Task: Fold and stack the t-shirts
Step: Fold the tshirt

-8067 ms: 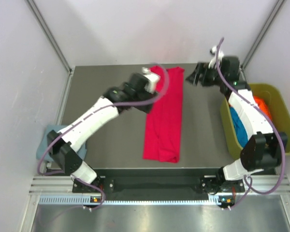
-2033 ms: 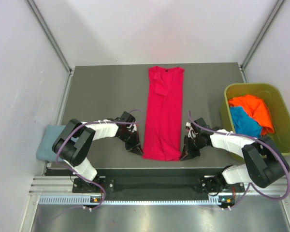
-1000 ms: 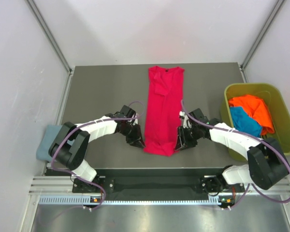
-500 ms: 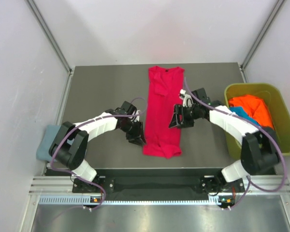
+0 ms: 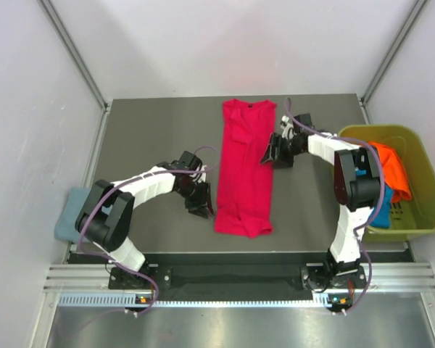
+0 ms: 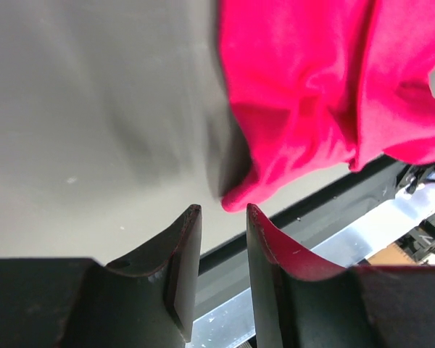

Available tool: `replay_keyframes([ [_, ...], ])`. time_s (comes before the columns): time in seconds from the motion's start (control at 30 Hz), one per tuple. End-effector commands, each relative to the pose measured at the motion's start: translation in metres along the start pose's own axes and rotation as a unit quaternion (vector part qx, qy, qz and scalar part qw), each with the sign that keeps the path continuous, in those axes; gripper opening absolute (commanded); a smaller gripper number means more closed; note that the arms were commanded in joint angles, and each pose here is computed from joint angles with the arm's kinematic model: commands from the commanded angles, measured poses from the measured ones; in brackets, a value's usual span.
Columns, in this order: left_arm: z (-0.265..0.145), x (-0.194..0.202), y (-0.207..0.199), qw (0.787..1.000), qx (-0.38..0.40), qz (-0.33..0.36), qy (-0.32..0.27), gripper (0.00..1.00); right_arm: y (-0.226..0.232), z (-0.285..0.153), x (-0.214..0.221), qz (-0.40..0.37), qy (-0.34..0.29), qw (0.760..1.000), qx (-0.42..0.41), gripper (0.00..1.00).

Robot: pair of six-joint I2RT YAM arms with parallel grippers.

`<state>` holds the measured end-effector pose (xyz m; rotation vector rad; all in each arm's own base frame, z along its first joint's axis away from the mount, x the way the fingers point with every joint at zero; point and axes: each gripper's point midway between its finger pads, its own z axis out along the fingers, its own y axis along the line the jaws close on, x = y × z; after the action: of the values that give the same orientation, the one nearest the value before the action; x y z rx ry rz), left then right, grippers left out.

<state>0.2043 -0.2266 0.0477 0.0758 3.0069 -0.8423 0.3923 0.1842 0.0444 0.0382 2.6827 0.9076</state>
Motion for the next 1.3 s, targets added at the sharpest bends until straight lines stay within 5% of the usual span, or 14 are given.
replay_keyframes([
  [0.0, -0.002, -0.018, -0.001, 1.000, 0.000, 0.005, -0.014, 0.36, 0.000, 0.000, -0.043, -0.026, -0.047, 0.999, -0.002, 0.61],
  [0.13, -0.009, -0.070, -0.006, 0.997, -0.009, 0.040, -0.070, 0.34, -0.005, 0.007, -0.059, -0.028, -0.061, 0.998, 0.008, 0.60],
  [0.47, -0.016, -0.276, -0.018, 0.975, -0.022, 0.097, -0.201, 0.45, -0.015, 0.024, -0.148, -0.045, -0.135, 0.990, 0.026, 0.59],
  [0.97, 0.026, -0.392, 0.006, 0.949, -0.001, 0.128, -0.288, 0.48, -0.054, 0.030, -0.216, -0.033, -0.210, 0.972, 0.100, 0.61],
  [1.07, 0.032, -0.394, 0.007, 0.949, 0.002, 0.129, -0.289, 0.47, -0.063, 0.029, -0.223, -0.025, -0.219, 0.968, 0.118, 0.53],
  [1.2, 0.040, -0.391, 0.011, 0.952, -0.001, 0.124, -0.281, 0.47, -0.062, 0.031, -0.233, -0.026, -0.228, 0.966, 0.120, 0.20],
  [1.27, 0.039, -0.388, 0.009, 0.953, 0.000, 0.124, -0.278, 0.47, -0.059, 0.036, -0.238, -0.034, -0.229, 0.967, 0.109, 0.17],
])
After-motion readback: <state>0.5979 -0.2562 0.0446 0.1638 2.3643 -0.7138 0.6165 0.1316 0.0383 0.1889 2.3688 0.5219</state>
